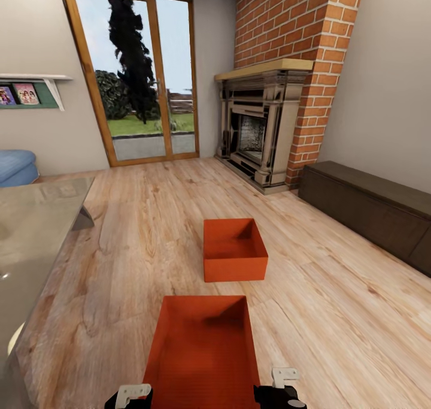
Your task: Move the two storage containers from the living room to the garage. In the garage, place one container on the floor and stack the other container on top of it (either order is fine).
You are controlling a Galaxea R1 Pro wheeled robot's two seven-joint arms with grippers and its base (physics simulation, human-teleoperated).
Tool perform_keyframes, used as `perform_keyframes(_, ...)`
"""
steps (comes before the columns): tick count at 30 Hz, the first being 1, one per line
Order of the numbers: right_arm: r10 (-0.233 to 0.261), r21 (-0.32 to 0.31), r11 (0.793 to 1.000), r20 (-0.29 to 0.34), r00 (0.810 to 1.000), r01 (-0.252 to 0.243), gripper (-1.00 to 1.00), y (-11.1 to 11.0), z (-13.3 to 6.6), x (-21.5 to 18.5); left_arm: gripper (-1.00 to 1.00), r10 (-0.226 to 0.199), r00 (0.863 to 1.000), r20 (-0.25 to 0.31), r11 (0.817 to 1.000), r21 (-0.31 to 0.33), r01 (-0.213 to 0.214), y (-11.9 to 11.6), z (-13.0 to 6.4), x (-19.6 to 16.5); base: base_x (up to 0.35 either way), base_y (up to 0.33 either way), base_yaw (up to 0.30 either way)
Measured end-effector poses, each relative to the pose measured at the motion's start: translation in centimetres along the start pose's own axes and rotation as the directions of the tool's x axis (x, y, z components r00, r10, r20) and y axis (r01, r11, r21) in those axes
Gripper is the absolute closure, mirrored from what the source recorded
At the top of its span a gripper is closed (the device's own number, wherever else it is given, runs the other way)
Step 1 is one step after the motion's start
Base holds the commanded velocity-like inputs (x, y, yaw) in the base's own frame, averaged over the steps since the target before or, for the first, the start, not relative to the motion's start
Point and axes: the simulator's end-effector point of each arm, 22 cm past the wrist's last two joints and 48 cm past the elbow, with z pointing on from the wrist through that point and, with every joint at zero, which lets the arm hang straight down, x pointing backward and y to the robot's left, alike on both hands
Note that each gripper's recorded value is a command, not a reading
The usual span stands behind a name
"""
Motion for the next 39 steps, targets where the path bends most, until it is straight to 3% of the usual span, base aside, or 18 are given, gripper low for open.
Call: perform_keyframes(39,0.000,-0.003,1.000,0.001,1.000,0.000,-1.00,0.20,-0.01,-0.01,-1.00,0.000,1.000,0.000,1.000,0.000,0.000,0.00,0.00,-0.01,-0.002,0.001,0.000)
